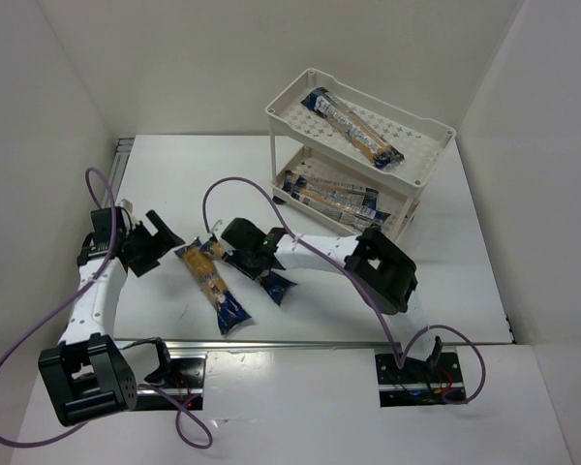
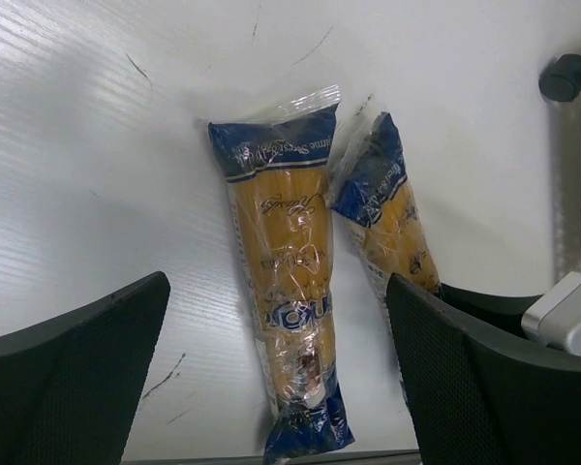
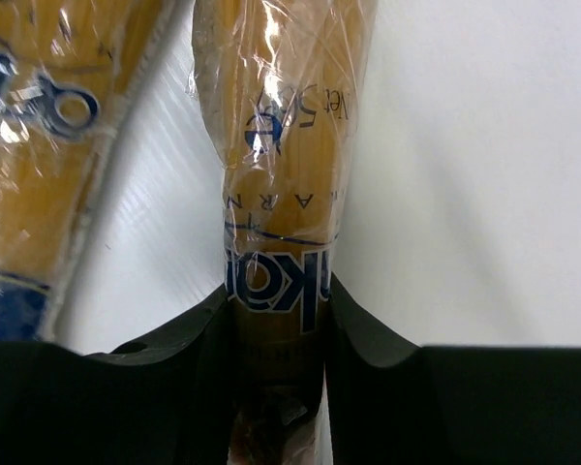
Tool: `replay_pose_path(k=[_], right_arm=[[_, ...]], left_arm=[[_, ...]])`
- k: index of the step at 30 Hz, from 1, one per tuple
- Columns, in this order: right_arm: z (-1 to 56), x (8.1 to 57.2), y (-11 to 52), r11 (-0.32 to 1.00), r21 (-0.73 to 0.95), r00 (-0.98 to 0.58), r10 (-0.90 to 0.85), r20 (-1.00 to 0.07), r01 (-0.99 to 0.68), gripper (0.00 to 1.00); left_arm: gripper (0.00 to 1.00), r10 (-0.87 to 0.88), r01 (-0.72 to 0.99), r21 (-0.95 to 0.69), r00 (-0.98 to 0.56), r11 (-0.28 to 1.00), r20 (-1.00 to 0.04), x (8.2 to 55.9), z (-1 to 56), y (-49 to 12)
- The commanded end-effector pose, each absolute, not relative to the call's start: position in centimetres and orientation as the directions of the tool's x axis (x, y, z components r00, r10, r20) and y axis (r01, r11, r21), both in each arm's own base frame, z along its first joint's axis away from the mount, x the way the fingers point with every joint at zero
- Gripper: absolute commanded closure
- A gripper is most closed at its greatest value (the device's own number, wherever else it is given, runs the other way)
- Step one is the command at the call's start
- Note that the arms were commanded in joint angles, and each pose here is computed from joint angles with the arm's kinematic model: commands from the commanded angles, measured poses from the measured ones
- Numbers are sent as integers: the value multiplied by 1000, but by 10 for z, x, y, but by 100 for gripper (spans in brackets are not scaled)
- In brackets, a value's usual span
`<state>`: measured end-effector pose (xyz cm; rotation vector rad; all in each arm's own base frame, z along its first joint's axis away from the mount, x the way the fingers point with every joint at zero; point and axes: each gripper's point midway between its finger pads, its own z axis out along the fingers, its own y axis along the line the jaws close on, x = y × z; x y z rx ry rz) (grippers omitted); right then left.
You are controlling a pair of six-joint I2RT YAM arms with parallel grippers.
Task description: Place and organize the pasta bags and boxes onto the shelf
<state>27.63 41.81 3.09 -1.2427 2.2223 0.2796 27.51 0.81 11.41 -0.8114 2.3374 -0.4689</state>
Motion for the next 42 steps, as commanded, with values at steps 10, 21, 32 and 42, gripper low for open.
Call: replay_pose_path(k=[10, 21, 32, 42], right_arm=[[215, 329, 353, 551, -568, -39, -738, -674, -611, 100], [249, 402, 222, 602, -747, -143, -796, -588, -281, 100], [237, 458, 164, 533, -821, -150, -846, -511, -206, 100], [198, 482, 154, 495, -833, -227, -866, -447, -247, 71]], left_arm=[[0, -647, -390, -533, -595, 751, -476, 279, 127, 6], [0, -643, -376, -537, -582, 755, -497, 278, 134, 6], [0, -645, -381, -536, -587, 754, -490, 278, 132, 6], [0, -646, -386, -534, -591, 752, -483, 279, 129, 6]])
